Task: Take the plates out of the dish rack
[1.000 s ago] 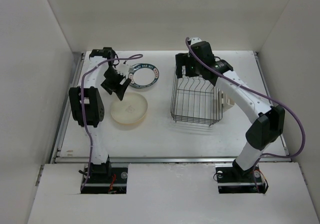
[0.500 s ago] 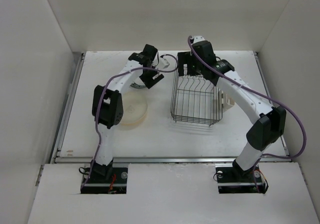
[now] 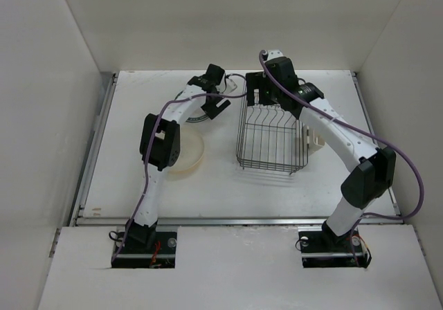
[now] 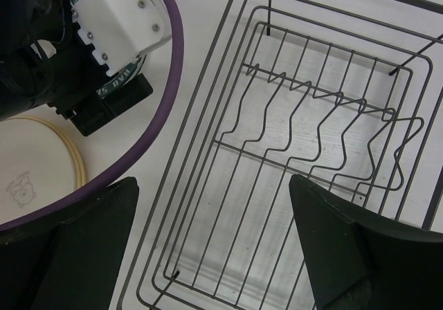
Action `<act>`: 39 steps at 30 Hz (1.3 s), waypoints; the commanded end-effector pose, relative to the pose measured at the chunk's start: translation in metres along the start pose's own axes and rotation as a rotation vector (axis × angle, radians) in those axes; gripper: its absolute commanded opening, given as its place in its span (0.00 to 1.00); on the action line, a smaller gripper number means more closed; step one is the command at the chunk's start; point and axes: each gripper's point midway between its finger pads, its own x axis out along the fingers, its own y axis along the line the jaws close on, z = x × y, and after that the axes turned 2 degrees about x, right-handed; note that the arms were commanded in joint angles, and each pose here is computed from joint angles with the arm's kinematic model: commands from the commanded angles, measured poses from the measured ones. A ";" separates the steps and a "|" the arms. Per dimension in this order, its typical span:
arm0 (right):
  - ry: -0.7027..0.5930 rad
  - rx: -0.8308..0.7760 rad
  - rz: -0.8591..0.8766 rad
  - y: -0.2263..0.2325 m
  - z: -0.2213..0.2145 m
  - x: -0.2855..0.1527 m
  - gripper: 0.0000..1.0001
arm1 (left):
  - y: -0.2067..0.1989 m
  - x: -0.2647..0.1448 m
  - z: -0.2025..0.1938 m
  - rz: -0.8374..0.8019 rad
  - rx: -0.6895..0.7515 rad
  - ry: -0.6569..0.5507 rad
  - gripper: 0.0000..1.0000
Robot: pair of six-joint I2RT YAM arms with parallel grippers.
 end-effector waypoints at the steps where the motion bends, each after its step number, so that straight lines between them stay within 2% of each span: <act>1: -0.054 0.001 0.006 0.005 0.016 -0.003 0.95 | 0.009 -0.002 0.009 0.059 -0.033 -0.003 0.84; 4: -0.054 -0.008 0.006 0.006 0.019 -0.002 0.95 | 0.008 -0.001 0.002 0.038 -0.051 0.015 0.84; 8: -0.050 -0.009 0.016 0.008 0.019 0.001 0.95 | 0.011 -0.022 0.004 0.025 -0.076 -0.036 0.84; 11: -0.058 -0.006 0.028 0.012 0.024 0.001 0.95 | 0.017 -0.058 0.021 0.012 -0.105 -0.124 0.87; 12: -0.050 -0.008 0.026 0.011 0.022 0.001 0.95 | 0.026 -0.083 0.033 0.024 -0.127 -0.178 0.87; 16: -0.047 -0.009 0.035 0.013 0.022 0.003 0.95 | 0.032 -0.145 0.031 -0.028 -0.198 -0.214 0.89; 19: -0.055 -0.007 0.046 0.015 0.025 -0.002 0.95 | 0.011 -0.173 0.003 -0.102 -0.157 -0.170 0.89; 20: -0.055 -0.007 0.046 0.014 0.024 -0.004 0.95 | 0.000 -0.176 -0.014 -0.138 -0.141 -0.121 0.89; 22: -0.054 -0.007 0.046 0.013 0.023 -0.006 0.95 | -0.016 -0.178 -0.039 -0.187 -0.123 -0.049 0.88; 26: -0.052 -0.007 0.056 0.013 0.019 -0.011 0.95 | -0.063 -0.161 -0.109 -0.304 -0.096 0.169 0.84; 33: -0.056 0.003 0.058 0.010 0.017 -0.020 0.95 | -0.098 -0.129 -0.148 -0.339 -0.141 0.226 0.84; 39: -0.084 0.009 0.036 0.003 0.020 -0.031 0.95 | -0.103 -0.098 -0.167 -0.276 -0.156 0.261 0.83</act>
